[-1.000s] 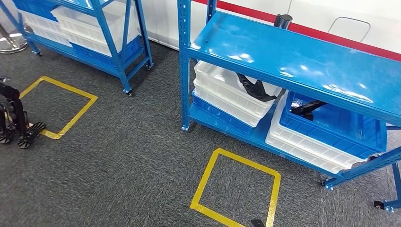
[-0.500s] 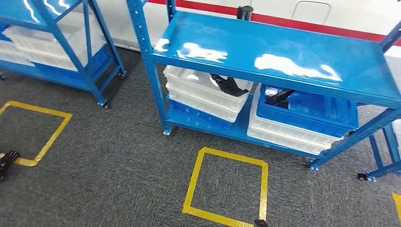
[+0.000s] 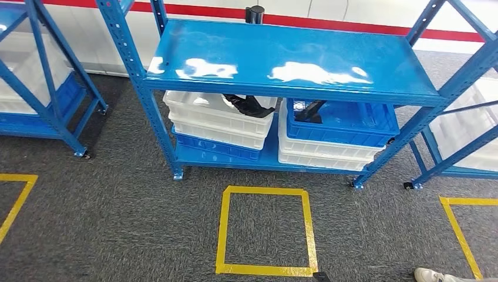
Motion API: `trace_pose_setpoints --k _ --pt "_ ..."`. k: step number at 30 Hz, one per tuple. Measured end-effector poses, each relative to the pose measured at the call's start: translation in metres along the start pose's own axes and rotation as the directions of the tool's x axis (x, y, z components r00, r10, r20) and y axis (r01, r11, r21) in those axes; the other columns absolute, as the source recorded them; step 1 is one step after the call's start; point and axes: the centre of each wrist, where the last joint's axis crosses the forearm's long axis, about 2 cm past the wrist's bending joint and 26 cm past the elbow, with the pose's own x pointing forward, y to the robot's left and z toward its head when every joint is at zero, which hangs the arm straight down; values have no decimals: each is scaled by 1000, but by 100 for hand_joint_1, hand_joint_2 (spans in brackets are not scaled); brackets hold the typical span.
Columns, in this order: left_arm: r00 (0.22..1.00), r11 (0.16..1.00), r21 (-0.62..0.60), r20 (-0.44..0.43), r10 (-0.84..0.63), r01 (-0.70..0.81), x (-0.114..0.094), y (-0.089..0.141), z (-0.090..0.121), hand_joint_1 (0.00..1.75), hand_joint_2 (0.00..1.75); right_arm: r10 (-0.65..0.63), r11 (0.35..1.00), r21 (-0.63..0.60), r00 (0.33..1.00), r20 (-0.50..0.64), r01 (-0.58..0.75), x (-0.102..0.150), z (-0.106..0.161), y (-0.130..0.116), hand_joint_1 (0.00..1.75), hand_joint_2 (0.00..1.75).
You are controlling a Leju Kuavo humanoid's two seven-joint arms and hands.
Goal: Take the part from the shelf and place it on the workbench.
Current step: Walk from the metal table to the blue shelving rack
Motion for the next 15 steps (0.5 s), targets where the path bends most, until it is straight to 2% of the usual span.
trace_pose_setpoints --k 8,12,15 --pt "1000 1000 -5 11 4 -4 7 -2 1 0 0 1 1000 -5 1000 -12 -1 -6 -1 -3 0 0" --pt "1000 1000 -10 15 5 -5 9 -4 1 0 175 2 1000 -8 1000 -16 -3 -9 -1 -4 0 0" --pt "1000 1000 -10 4 5 -5 6 -4 1 0 175 4 1000 -7 1000 -7 -4 -4 -1 -3 0 0"
